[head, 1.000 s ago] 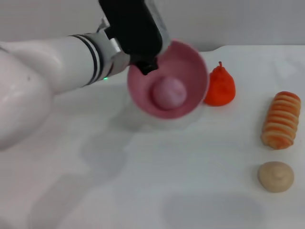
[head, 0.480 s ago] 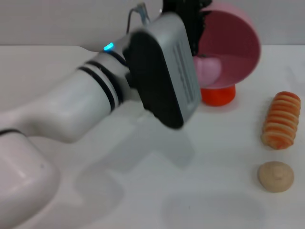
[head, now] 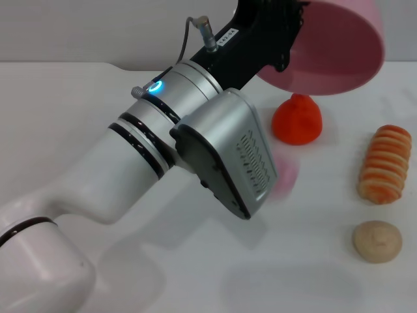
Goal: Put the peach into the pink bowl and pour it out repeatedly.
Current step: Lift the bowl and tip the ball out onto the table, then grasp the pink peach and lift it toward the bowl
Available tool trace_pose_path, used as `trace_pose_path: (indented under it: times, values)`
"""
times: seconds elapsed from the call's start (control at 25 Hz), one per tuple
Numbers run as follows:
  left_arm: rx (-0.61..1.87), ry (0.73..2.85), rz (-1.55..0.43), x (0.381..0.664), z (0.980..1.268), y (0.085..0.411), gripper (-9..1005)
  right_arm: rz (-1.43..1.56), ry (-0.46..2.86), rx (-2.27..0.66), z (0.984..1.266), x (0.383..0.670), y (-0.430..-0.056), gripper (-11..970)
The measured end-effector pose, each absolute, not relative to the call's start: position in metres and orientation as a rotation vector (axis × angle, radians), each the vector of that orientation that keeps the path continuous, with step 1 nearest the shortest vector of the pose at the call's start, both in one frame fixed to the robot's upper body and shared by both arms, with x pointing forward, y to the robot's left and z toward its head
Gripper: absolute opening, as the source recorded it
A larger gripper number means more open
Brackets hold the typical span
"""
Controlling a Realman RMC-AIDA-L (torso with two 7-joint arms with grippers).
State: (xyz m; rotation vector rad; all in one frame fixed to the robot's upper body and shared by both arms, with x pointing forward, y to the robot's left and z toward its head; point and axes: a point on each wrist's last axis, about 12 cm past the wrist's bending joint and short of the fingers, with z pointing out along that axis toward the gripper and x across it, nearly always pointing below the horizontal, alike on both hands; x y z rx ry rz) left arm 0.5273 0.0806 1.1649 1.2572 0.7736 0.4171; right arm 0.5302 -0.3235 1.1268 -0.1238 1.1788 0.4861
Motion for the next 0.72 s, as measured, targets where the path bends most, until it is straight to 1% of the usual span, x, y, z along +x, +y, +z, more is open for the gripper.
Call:
trace_pose_path:
  times: [0.04, 0.16, 0.32, 0.4, 0.48, 0.52, 0.6, 0.64, 0.68, 0.72]
  values:
    - [1.209, 0.709, 0.436, 0.522, 1.163, 0.081, 69, 0.489, 1.181, -0.123, 1.126, 0.531, -0.323, 578]
    - [1.207, 0.714, 0.428, 0.522, 1.162, 0.080, 69, 0.493, 1.185, -0.126, 1.125, 0.532, -0.321, 578]
    - [1.148, 0.795, 0.361, 0.525, 1.165, 0.081, 69, 0.497, 1.188, -0.135, 1.125, 0.535, -0.320, 578]
    - [1.128, 0.887, 0.297, 0.531, 1.166, 0.081, 69, 0.499, 1.188, -0.138, 1.125, 0.536, -0.319, 578]
    - [1.128, 0.887, 0.297, 0.531, 1.166, 0.081, 69, 0.501, 1.189, -0.144, 1.126, 0.537, -0.318, 578]
    - [1.128, 1.002, 0.233, 0.540, 1.168, 0.082, 69, 0.502, 1.190, -0.149, 1.125, 0.538, -0.318, 577]
    - [1.128, 1.002, 0.233, 0.540, 1.168, 0.082, 70, 0.502, 1.193, -0.158, 1.125, 0.538, -0.316, 577]
    - [1.118, 1.097, 0.161, 0.548, 1.172, 0.082, 70, 0.502, 1.194, -0.162, 1.125, 0.538, -0.315, 577]
    - [1.118, 1.097, 0.161, 0.548, 1.172, 0.082, 70, 0.502, 1.195, -0.167, 1.124, 0.538, -0.314, 577]
    - [1.104, 1.300, 0.006, 0.570, 1.182, 0.090, 70, 0.502, 1.196, -0.173, 1.124, 0.538, -0.313, 577]
